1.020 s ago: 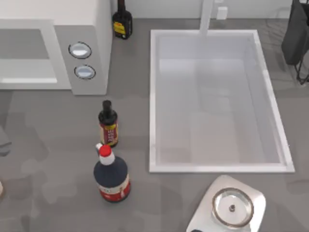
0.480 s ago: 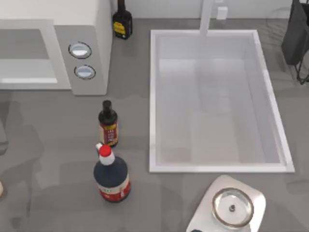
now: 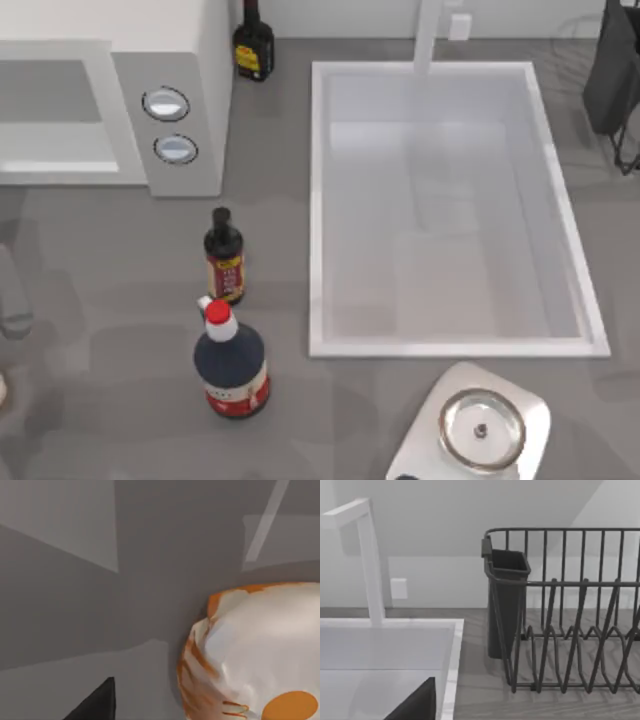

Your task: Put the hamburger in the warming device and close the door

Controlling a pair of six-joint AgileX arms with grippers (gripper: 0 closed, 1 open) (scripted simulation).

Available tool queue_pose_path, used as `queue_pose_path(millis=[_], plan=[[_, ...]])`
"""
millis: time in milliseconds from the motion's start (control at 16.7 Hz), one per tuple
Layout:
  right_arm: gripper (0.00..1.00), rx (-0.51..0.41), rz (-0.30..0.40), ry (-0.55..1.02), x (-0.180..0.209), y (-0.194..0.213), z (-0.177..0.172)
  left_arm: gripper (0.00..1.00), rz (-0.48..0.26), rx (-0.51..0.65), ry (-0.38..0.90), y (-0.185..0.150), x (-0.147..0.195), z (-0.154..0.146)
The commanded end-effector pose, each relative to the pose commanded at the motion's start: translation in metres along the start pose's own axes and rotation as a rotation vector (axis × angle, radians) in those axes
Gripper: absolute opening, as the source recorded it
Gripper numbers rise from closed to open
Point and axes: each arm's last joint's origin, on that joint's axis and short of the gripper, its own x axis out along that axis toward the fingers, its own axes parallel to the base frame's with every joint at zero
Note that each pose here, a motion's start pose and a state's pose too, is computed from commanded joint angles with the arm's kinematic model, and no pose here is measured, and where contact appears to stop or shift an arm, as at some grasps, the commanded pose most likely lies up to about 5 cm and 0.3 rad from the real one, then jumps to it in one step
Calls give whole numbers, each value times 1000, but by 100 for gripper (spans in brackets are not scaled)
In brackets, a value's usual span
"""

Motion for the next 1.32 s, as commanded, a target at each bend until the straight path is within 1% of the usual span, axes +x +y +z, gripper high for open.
queue_pose_path(millis=[240, 360, 540, 1320], plan=[[100, 0, 0, 0, 0, 0, 0, 100, 1, 0, 0, -2, 36, -1], [100, 0, 0, 0, 0, 0, 0, 100, -4, 1, 1, -3, 42, -1], [100, 0, 0, 0, 0, 0, 0, 100, -4, 1, 1, -3, 42, -1], [100, 0, 0, 0, 0, 0, 0, 2, -4, 1, 1, -3, 42, -1]])
